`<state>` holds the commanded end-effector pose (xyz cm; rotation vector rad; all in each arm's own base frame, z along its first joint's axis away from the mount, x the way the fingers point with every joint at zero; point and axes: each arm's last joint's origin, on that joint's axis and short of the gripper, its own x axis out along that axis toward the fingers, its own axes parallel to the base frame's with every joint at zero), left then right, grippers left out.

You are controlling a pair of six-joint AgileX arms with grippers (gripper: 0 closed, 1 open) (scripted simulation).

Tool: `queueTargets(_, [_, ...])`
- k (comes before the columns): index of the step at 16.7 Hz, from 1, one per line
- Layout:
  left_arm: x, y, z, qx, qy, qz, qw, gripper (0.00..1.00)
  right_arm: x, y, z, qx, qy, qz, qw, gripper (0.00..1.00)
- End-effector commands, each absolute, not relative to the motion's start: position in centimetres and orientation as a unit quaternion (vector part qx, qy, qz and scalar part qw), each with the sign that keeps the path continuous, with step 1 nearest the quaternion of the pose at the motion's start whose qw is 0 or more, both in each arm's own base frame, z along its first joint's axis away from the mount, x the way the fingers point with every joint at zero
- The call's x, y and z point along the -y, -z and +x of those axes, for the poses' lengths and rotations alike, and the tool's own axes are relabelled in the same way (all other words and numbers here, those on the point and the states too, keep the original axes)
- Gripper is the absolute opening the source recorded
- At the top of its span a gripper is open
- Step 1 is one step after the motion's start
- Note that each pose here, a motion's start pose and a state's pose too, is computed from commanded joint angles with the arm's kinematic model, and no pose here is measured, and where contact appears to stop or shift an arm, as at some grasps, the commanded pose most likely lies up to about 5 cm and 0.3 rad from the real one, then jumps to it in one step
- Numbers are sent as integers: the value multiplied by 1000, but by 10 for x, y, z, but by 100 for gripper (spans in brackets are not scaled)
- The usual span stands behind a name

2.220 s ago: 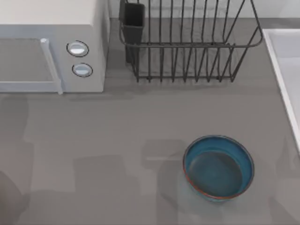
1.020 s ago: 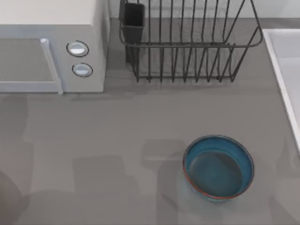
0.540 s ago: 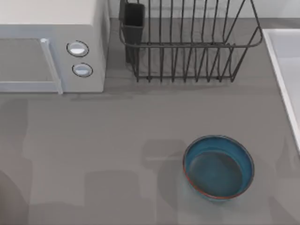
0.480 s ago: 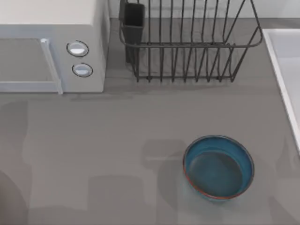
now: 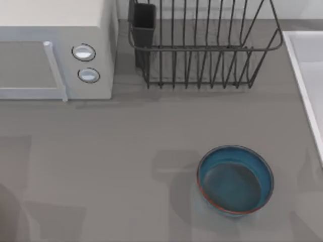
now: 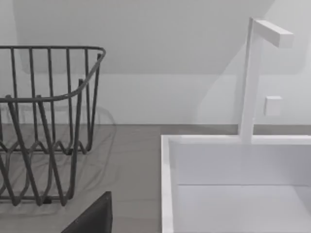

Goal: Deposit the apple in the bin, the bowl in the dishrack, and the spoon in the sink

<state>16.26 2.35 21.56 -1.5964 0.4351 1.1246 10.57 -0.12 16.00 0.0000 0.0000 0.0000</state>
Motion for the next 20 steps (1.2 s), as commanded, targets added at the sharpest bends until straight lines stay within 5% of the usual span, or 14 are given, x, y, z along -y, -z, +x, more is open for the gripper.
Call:
queueTargets(5, [-14,-204,133,-225,-269,-507,788,100,1,-160,106,0,0,0,1000,100])
queueTargets(9, [-8,-190,118,-178,-131,-316,923,100,1,-160,106,0,0,0,1000,100])
queueTargets(13, [-3,-176,110,-94,-46,-139,985,100,1,-160,106,0,0,0,1000,100])
queueTargets(20, [1,-160,106,0,0,0,1000,100,1,-160,106,0,0,0,1000,100])
